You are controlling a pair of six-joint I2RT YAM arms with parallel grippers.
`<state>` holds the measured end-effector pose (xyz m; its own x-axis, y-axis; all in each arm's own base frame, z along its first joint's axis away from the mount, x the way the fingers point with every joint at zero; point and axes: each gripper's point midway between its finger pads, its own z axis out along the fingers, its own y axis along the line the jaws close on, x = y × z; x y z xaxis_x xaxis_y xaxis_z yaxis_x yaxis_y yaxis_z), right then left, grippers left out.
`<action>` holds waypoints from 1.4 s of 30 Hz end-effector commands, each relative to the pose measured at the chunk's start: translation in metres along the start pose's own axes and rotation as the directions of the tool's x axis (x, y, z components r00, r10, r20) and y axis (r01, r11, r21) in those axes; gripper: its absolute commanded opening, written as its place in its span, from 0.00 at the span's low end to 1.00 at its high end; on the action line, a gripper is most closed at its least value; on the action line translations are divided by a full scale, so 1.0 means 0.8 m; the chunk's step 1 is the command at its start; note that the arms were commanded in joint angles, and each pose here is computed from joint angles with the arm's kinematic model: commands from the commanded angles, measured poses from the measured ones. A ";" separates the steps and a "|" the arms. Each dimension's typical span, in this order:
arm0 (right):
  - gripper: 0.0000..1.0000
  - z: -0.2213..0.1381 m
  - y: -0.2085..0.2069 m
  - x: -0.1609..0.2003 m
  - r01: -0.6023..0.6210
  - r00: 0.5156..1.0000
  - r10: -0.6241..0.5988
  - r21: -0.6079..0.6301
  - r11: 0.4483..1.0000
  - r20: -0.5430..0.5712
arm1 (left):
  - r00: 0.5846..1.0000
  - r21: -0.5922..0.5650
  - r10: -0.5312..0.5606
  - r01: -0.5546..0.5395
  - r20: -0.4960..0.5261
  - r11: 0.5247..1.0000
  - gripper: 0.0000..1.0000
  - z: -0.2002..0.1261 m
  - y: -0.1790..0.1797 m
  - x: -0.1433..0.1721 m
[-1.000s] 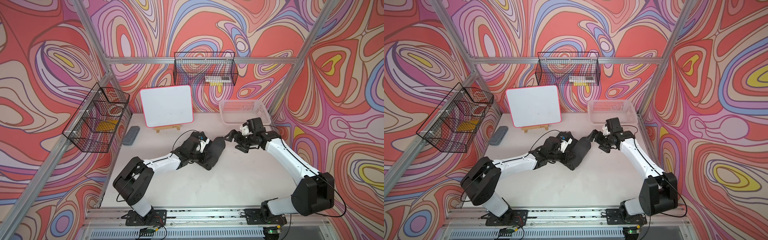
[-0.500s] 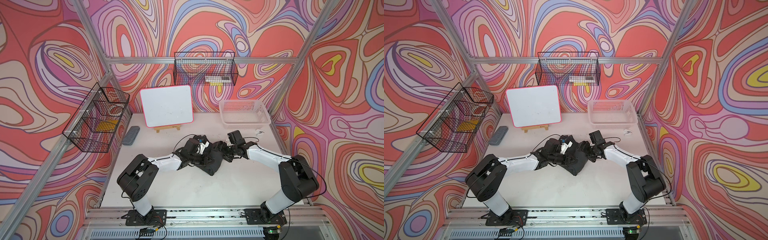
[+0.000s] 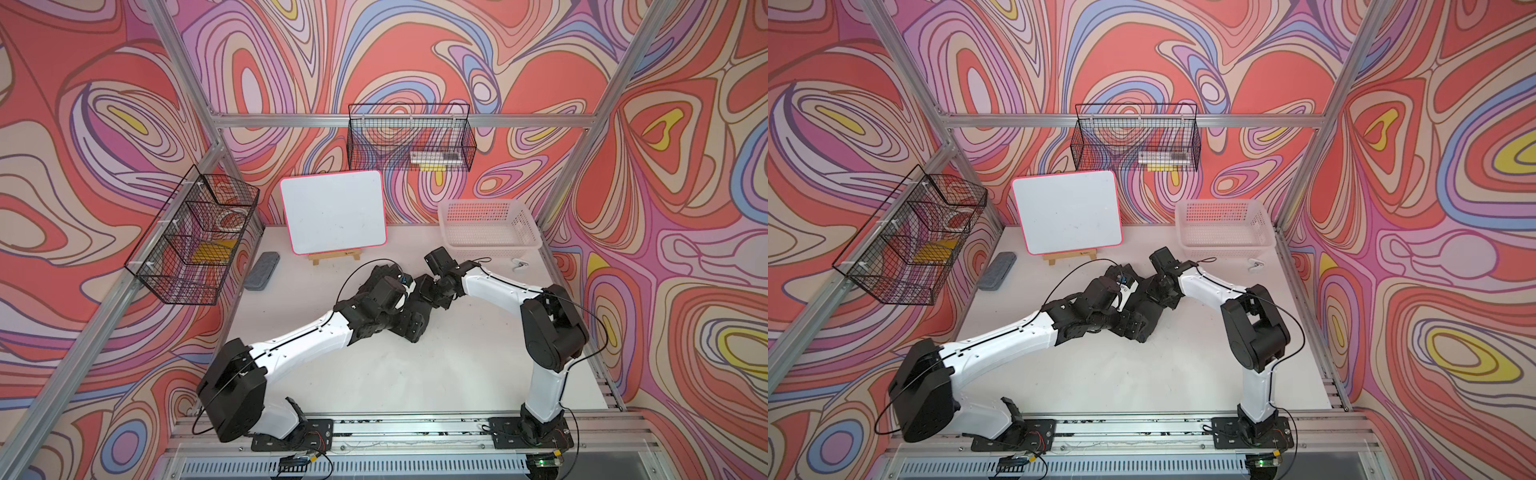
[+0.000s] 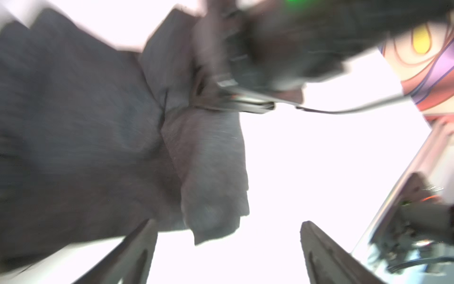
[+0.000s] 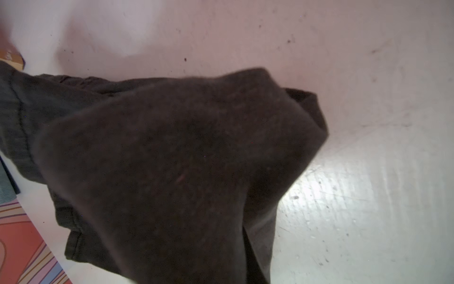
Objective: Roll up the long pants
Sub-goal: Roll the long pant at the center of the board.
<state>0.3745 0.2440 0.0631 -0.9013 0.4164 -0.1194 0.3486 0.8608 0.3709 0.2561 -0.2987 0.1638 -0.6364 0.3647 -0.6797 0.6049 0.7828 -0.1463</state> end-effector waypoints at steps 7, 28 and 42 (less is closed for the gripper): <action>0.17 0.006 -0.004 0.010 0.035 0.996 -0.026 0.120 0.992 -0.082 | 0.879 -0.452 0.470 -0.455 -0.087 0.767 0.99 0.022 0.023 0.045; 0.42 -0.018 0.030 0.062 0.079 0.968 -0.096 -0.084 0.993 -0.230 | 0.836 -0.516 0.540 -0.505 -0.094 0.692 0.00 0.110 0.044 0.059; 0.90 -0.128 0.007 -0.018 0.107 0.994 -0.113 -0.244 0.964 -0.011 | 0.804 0.363 -0.584 0.513 0.114 0.778 0.00 0.076 0.043 0.054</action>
<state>0.3745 0.2249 0.1727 -0.9274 0.3317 -0.1730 0.1764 0.7955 0.5796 0.3007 -0.2538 0.0710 -0.6635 -0.0016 -0.7482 0.4017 0.8429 -0.3580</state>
